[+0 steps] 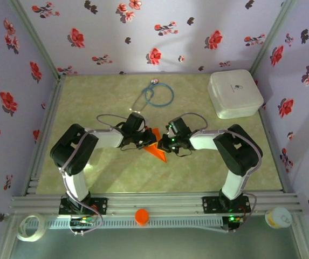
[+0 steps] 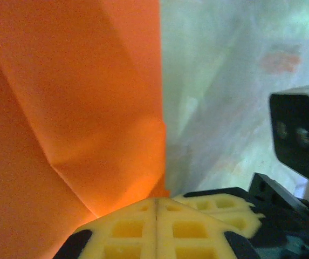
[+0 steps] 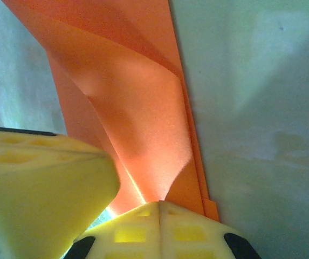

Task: Fold a paper plane with a square sheet of paper (pick it up from the middle)
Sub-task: Fourth fold the wing at the center of the table.

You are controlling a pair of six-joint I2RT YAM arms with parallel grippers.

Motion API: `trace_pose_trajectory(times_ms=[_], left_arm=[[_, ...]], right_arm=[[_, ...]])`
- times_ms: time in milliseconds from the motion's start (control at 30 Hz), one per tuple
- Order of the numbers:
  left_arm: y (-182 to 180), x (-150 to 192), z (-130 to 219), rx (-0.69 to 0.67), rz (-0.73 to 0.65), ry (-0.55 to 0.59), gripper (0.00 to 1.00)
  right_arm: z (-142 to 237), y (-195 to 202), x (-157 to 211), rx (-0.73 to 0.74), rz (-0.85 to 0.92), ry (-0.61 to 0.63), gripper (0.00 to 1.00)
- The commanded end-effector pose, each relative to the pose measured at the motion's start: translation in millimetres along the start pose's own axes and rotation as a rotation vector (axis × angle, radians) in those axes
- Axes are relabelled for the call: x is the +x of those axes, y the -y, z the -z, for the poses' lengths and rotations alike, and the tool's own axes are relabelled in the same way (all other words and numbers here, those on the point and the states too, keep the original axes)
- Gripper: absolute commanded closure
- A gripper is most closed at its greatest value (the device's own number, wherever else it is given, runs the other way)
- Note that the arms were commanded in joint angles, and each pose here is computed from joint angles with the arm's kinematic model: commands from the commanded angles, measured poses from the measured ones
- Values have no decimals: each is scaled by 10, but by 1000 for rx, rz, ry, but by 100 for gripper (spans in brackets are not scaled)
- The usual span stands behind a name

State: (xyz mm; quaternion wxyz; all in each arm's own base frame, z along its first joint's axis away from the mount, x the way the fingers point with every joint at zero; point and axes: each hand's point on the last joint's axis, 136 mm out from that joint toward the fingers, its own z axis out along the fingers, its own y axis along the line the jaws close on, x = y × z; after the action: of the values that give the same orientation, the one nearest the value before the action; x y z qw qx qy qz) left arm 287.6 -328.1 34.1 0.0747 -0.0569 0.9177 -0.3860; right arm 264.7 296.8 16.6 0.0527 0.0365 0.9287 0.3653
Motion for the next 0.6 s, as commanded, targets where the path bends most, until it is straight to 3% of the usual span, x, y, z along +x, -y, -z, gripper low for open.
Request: trace_pose_trajectory(times_ms=[0,300,567], left_arm=[[-268,90,-119,-88,52,-33,100],[-495,-42,-128,-170,76,6,100],[-474,-387,-28,-175,85,55,100]], right_arm=[[-20,347,138,103,-68,-27,99],[-11,472,227,138,-65,-40,100],[-6,583,318,163,-58,-60,100]])
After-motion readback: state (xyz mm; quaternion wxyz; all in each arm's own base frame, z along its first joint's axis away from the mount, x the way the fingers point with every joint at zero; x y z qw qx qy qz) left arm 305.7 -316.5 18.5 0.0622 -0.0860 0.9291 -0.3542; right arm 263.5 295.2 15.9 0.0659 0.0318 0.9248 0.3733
